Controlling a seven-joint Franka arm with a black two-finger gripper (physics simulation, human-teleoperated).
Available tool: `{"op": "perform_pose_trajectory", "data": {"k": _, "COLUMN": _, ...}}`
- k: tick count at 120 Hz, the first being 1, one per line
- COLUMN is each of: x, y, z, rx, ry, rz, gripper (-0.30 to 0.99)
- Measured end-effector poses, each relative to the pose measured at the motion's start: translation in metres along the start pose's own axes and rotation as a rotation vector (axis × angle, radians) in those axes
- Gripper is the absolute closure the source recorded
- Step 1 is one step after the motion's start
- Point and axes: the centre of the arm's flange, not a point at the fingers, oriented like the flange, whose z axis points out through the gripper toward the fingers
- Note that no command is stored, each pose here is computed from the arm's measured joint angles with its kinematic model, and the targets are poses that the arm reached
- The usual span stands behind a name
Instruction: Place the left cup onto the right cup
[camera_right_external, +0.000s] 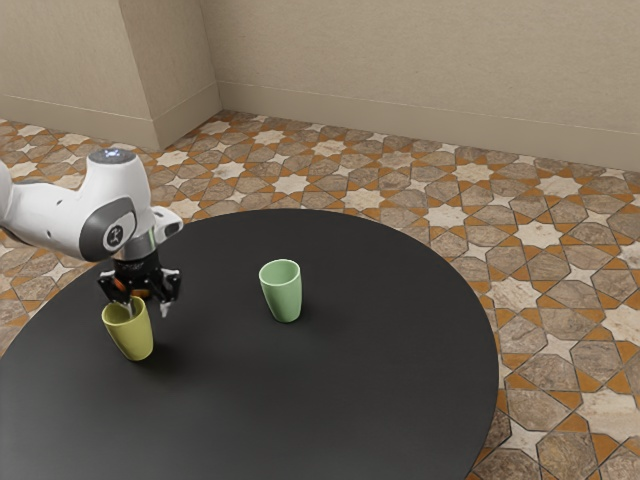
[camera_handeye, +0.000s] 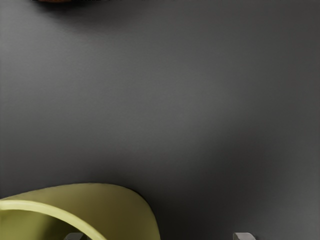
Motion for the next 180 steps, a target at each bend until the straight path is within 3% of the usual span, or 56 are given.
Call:
{"op": "perform_pose_trajectory", "data": {"k": 78, "x": -0.001, "y": 0.000, "z": 0.002, "rx": -0.001, "ry": -0.001, "rz": -0.002, "gripper": 0.74}}
{"op": "perform_pose_trajectory", "data": {"k": 115, "x": -0.001, "y": -0.001, "z": -0.005, "rx": -0.002, "ry": 0.008, "rz": -0.004, "gripper": 0.77}}
{"op": "perform_pose_trajectory", "data": {"k": 180, "x": -0.004, "y": -0.005, "z": -0.071, "rx": -0.046, "ry": 0.081, "rz": -0.019, "gripper": 0.78}}
